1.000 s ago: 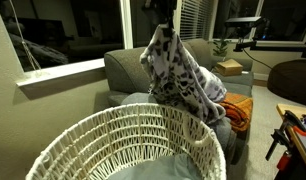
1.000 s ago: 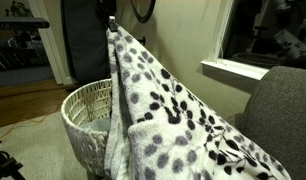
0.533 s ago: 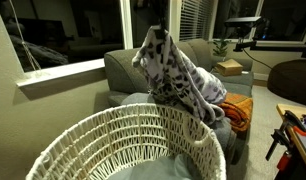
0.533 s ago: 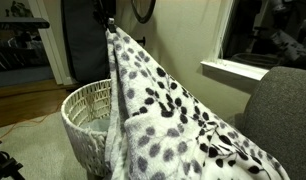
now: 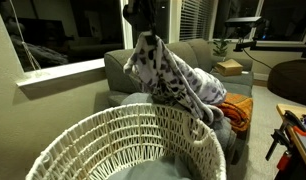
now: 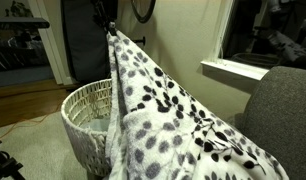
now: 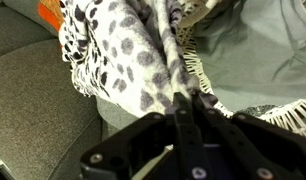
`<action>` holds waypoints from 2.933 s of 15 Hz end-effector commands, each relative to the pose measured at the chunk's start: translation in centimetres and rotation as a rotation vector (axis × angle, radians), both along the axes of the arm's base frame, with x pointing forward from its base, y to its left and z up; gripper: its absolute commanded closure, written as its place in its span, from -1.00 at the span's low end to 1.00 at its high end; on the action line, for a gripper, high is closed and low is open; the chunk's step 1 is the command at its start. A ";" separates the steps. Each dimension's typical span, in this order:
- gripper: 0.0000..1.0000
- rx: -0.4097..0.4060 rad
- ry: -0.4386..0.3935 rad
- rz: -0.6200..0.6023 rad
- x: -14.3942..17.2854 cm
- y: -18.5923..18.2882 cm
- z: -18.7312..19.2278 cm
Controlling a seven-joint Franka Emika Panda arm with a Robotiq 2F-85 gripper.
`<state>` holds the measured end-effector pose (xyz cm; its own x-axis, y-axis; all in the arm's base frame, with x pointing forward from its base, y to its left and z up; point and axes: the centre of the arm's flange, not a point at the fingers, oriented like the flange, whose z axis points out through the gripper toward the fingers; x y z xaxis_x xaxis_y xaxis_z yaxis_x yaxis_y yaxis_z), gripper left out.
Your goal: Put the blanket on the sofa in the laundry basket
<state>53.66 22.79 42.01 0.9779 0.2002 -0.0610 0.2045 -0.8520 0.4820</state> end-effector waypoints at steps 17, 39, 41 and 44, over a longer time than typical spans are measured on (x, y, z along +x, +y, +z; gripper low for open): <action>-0.98 0.000 0.008 -0.007 1.6 0.3 -0.7; -1.00 -0.158 0.033 -0.571 3.4 -12.7 -9.4; -1.00 -0.181 0.042 -0.617 3.2 -13.2 -10.5; -1.00 -0.206 0.066 -0.674 2.9 -14.0 -12.2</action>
<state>57.38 9.61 31.08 0.9143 -0.3965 -0.0833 -0.2578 -0.7280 0.6353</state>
